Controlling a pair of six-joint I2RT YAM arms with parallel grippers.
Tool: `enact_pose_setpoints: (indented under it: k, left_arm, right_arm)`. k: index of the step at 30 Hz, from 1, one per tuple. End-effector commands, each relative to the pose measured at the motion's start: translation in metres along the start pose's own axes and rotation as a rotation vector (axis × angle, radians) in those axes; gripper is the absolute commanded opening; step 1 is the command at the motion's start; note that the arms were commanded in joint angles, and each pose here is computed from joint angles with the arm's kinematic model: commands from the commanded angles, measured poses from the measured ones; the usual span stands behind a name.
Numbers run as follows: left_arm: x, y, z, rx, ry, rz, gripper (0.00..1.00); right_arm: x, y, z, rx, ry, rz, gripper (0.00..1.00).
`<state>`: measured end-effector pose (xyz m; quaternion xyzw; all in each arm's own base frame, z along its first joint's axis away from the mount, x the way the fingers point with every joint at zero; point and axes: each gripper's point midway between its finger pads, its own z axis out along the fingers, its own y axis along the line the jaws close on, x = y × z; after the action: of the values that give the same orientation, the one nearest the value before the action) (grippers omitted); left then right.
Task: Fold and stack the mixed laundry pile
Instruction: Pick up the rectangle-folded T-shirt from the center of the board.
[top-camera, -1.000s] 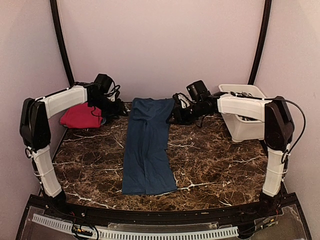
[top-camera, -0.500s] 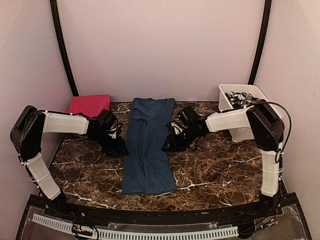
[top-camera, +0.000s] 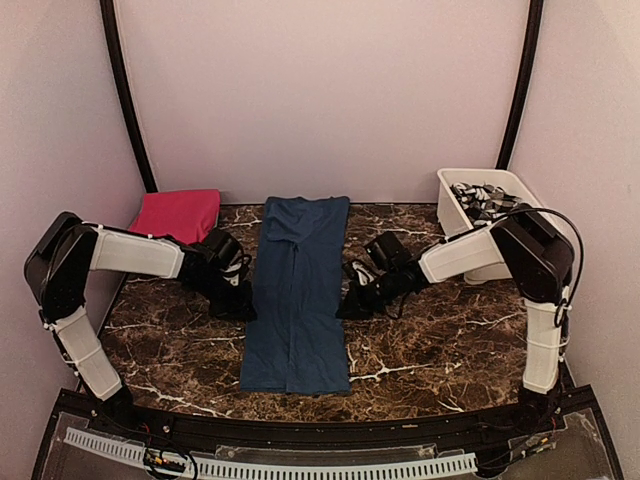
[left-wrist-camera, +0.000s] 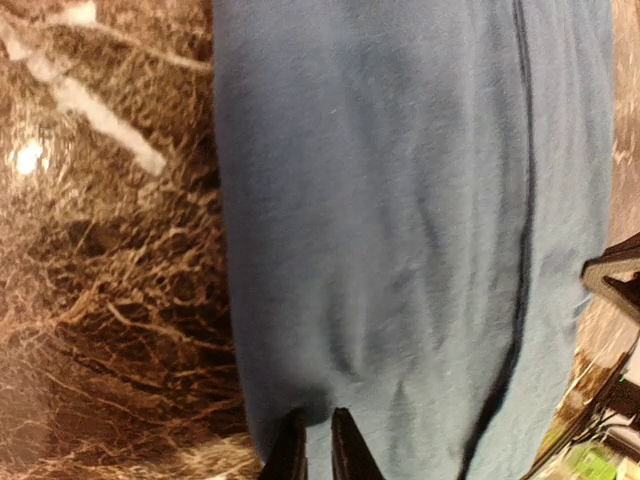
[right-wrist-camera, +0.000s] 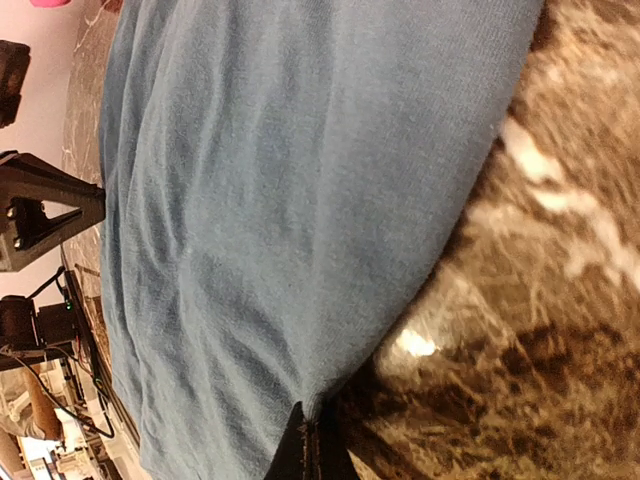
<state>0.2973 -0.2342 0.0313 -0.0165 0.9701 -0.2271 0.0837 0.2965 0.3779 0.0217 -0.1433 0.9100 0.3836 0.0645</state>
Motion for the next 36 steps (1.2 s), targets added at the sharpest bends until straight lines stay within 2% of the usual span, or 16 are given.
enact_pose_setpoints:
  k: [1, 2, 6, 8, 9, 10, 11, 13, 16, 23, 30, 36]
  left_arm:
    - [0.021, 0.014, -0.003, -0.02, 0.024, -0.027, 0.05]
    - [0.023, 0.014, -0.004, -0.014, 0.024, -0.027, 0.01]
    - [0.034, 0.023, 0.0, -0.021, 0.041, -0.033, 0.0]
    - [0.035, 0.019, 0.002, 0.006, 0.05, -0.033, 0.06]
    - [0.035, 0.016, 0.002, 0.018, 0.049, -0.031, 0.12]
    - [0.036, 0.013, 0.001, 0.033, 0.048, -0.031, 0.16]
    - [0.035, 0.009, -0.002, 0.044, 0.038, -0.027, 0.23]
    - [0.036, 0.003, -0.012, 0.071, 0.017, -0.024, 0.32]
    - [0.05, 0.006, -0.024, 0.084, 0.015, -0.041, 0.38]
    - [0.095, 0.015, -0.049, 0.124, 0.024, -0.053, 0.48]
    - [0.135, 0.025, -0.056, 0.12, 0.082, -0.085, 0.46]
    - [0.176, 0.023, -0.039, 0.123, 0.165, -0.084, 0.43]
  right_arm:
    - [0.013, -0.011, -0.017, 0.035, -0.034, 0.039, 0.0]
    - [0.018, -0.016, -0.019, 0.047, -0.035, 0.05, 0.0]
    - [0.032, -0.033, -0.024, 0.072, -0.037, 0.079, 0.0]
    - [0.038, -0.031, -0.021, 0.045, -0.015, 0.078, 0.0]
    - [0.037, -0.026, -0.019, 0.015, -0.011, 0.064, 0.0]
    - [0.037, -0.023, -0.017, -0.001, -0.004, 0.06, 0.09]
    - [0.037, -0.021, -0.017, -0.004, -0.001, 0.061, 0.23]
    - [0.035, -0.015, -0.023, 0.0, -0.015, 0.046, 0.4]
    - [0.042, -0.011, -0.038, 0.019, -0.017, 0.058, 0.48]
    - [0.099, 0.019, -0.048, 0.001, 0.055, 0.055, 0.47]
    - [0.162, 0.033, -0.03, -0.01, 0.166, 0.088, 0.43]
    - [0.19, 0.044, -0.015, -0.022, 0.214, 0.089, 0.42]
